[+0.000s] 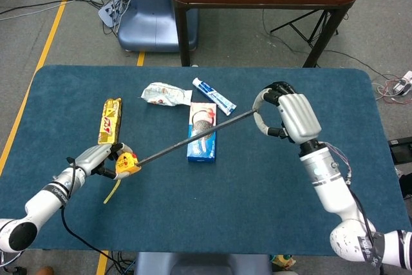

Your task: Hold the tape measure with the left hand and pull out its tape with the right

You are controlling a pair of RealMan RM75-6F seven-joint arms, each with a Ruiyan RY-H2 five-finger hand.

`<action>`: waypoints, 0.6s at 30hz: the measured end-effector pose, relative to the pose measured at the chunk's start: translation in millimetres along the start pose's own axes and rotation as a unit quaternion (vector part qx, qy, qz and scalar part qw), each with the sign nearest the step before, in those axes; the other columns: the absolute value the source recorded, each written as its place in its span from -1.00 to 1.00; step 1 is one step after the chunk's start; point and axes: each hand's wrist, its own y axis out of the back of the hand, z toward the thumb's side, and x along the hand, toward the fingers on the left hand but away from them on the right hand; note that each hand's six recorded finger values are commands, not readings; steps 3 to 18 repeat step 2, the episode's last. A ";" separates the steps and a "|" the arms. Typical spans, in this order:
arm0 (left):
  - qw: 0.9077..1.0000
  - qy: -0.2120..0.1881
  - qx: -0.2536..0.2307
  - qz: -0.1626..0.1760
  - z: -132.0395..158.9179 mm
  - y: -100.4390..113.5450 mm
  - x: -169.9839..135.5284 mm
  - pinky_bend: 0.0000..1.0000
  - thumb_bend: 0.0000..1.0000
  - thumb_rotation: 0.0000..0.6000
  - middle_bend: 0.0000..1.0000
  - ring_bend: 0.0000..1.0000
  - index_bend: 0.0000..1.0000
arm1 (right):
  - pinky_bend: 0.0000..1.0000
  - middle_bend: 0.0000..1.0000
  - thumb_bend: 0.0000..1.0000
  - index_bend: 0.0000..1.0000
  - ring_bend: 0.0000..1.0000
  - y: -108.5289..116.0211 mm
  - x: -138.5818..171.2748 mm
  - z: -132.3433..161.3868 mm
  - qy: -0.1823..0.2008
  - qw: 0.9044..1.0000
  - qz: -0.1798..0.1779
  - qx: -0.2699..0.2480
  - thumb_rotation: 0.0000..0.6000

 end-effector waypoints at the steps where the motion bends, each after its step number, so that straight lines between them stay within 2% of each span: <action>1: 1.000 0.000 0.000 -0.002 -0.9 -0.9 0.3 -0.44 -0.46 1.00 0.05 -0.32 -0.08 | -0.68 -0.12 0.30 0.20 -0.48 2.2 1.7 -2.3 -0.002 1.000 -0.001 -0.001 1.00; 18: 1.000 0.000 0.000 -0.005 -1.9 -2.0 0.6 -0.44 -0.46 1.00 0.05 -0.32 -0.08 | -0.68 -0.12 0.30 0.20 -0.48 3.2 2.8 -4.0 -0.003 1.000 0.000 -0.001 1.00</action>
